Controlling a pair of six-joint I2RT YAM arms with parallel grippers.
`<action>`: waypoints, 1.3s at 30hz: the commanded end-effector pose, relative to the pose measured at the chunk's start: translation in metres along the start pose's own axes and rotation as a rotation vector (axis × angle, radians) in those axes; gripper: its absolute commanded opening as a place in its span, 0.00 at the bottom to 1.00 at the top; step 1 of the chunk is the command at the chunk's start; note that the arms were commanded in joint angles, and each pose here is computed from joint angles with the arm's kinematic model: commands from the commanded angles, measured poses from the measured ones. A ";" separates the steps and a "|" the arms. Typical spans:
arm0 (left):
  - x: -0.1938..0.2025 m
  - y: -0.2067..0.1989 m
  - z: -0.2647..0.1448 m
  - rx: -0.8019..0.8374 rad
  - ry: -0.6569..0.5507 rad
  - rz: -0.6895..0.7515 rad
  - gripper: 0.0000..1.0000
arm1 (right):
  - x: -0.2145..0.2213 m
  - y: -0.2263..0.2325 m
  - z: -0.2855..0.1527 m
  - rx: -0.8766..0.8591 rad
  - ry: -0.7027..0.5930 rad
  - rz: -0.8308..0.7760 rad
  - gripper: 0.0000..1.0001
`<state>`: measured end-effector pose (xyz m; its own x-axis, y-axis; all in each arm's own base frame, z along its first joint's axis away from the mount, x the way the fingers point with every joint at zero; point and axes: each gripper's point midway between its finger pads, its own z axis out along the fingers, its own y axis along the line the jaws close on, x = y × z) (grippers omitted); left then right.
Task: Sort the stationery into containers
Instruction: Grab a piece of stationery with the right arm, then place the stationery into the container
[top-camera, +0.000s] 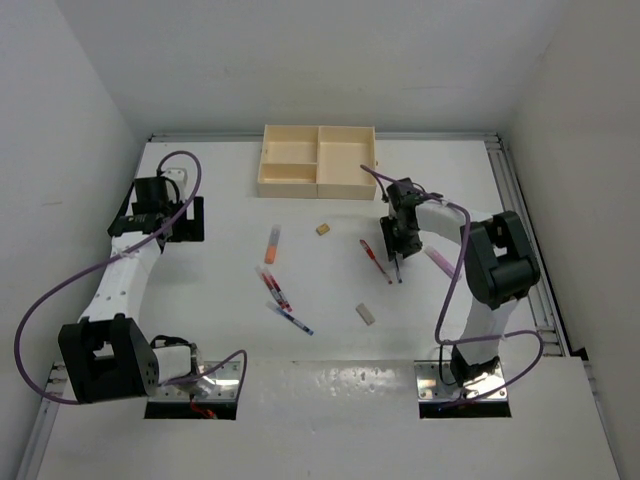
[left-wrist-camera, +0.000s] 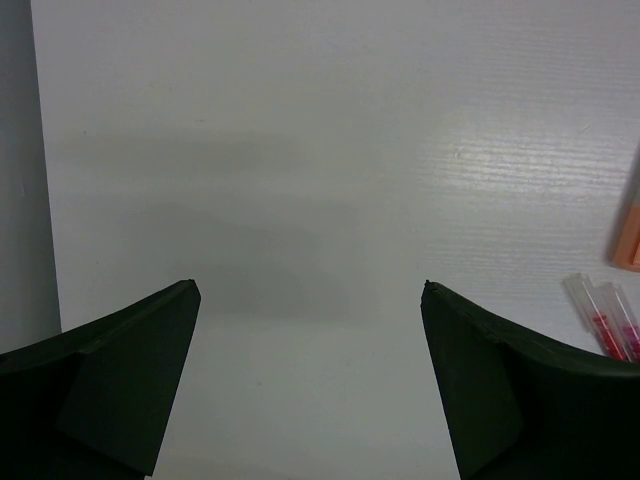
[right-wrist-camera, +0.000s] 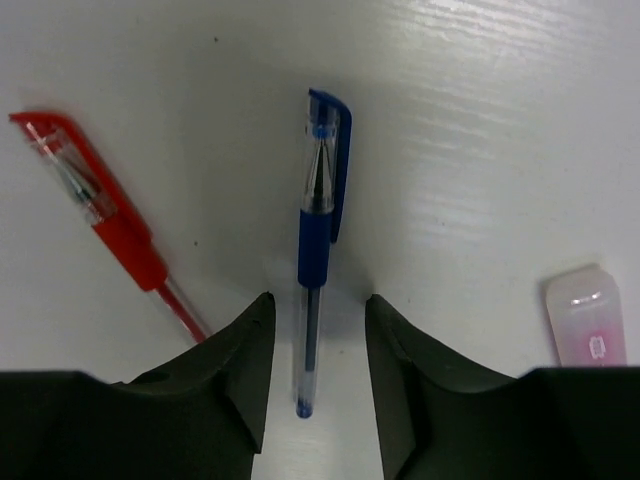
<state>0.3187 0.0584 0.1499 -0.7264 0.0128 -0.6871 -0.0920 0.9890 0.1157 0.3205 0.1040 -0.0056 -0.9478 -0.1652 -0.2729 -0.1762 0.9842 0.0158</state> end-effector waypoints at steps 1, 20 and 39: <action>-0.020 0.006 -0.006 -0.025 -0.039 -0.017 1.00 | -0.024 0.002 0.005 0.016 -0.044 0.018 0.40; -0.047 -0.005 -0.001 0.089 -0.109 0.031 1.00 | -0.195 0.039 -0.142 -0.176 -0.449 -0.096 0.00; -0.053 -0.017 0.017 0.181 -0.090 0.012 1.00 | -0.368 0.055 -0.052 -0.157 -0.902 -0.116 0.00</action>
<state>0.3660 0.0387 0.1624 -0.6909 0.0343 -0.7221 0.0529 0.9986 -0.0032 0.6172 0.2093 0.0851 -0.5609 -0.1163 -0.8197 -0.3395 0.9353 0.0996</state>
